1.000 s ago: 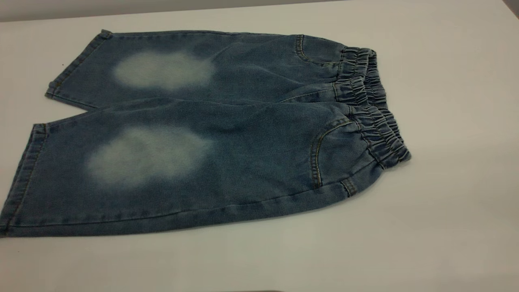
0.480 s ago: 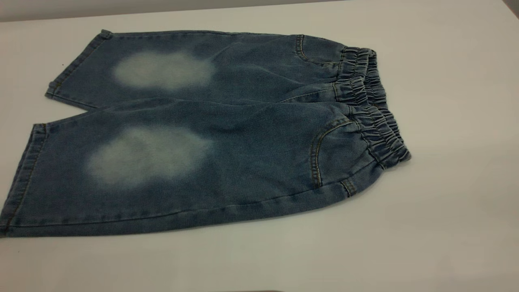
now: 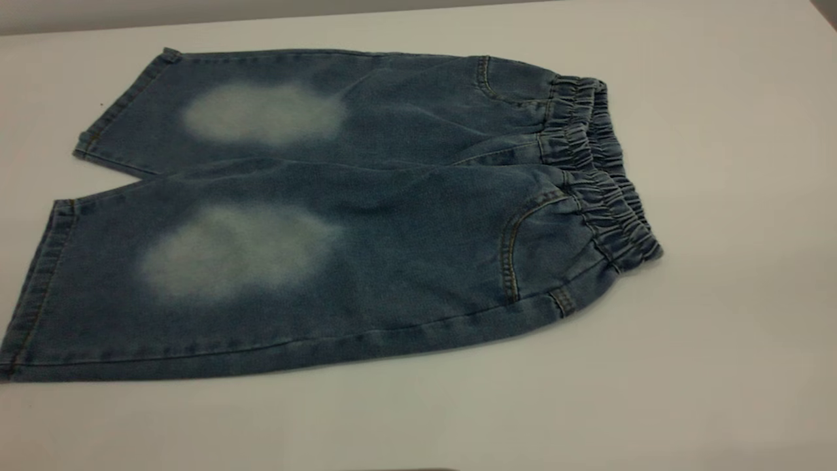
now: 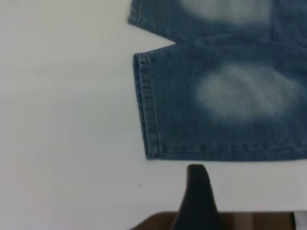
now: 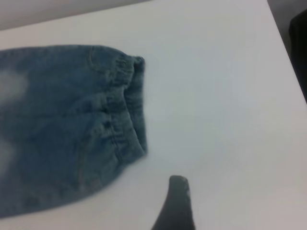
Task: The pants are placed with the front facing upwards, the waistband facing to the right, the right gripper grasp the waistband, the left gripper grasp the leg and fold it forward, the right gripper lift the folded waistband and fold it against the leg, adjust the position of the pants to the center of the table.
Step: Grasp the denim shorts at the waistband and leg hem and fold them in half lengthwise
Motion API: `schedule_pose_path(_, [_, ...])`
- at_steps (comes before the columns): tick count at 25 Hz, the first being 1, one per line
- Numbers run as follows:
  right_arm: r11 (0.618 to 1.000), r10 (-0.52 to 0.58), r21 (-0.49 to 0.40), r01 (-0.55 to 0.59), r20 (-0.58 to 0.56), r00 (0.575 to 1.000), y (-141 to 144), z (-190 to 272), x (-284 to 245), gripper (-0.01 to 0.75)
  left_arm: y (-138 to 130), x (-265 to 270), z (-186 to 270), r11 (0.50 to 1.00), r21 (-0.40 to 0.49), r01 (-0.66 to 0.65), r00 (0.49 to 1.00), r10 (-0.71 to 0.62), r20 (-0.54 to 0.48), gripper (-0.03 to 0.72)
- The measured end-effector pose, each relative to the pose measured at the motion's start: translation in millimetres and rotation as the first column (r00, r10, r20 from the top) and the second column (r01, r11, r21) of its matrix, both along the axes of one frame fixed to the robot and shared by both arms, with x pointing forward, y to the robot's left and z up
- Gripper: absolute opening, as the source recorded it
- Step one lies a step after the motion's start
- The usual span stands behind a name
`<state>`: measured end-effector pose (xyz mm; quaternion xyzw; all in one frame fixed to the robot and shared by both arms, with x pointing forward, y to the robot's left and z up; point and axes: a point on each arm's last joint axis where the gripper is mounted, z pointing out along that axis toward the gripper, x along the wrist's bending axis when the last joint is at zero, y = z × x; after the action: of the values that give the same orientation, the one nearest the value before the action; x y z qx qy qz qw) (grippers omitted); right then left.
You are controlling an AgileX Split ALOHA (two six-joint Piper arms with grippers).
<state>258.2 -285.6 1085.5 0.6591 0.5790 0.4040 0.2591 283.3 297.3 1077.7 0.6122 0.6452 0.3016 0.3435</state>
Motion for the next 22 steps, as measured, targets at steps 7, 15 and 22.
schedule_pose_path(7, [0.993, 0.088, 0.092, -0.074, -0.148, 0.985, 8.0, -2.3, 83.5, 0.553, 0.3, 84.0, -5.0, 0.997, -0.08, -0.019, 0.994, 0.011, -0.108, 0.494])
schedule_pose_path(15, [0.963, 0.195, 0.241, -0.124, -0.298, 0.934, 18.6, -39.6, 158.1, 0.553, -1.1, 138.7, -27.5, 0.989, -0.146, -0.027, 0.993, 0.009, -0.122, 0.494])
schedule_pose_path(22, [0.921, 0.287, 0.357, -0.154, -0.357, 0.889, 26.9, -86.1, 207.4, 0.555, -1.4, 158.7, -44.1, 0.988, -0.151, -0.019, 0.987, -0.005, -0.16, 0.494])
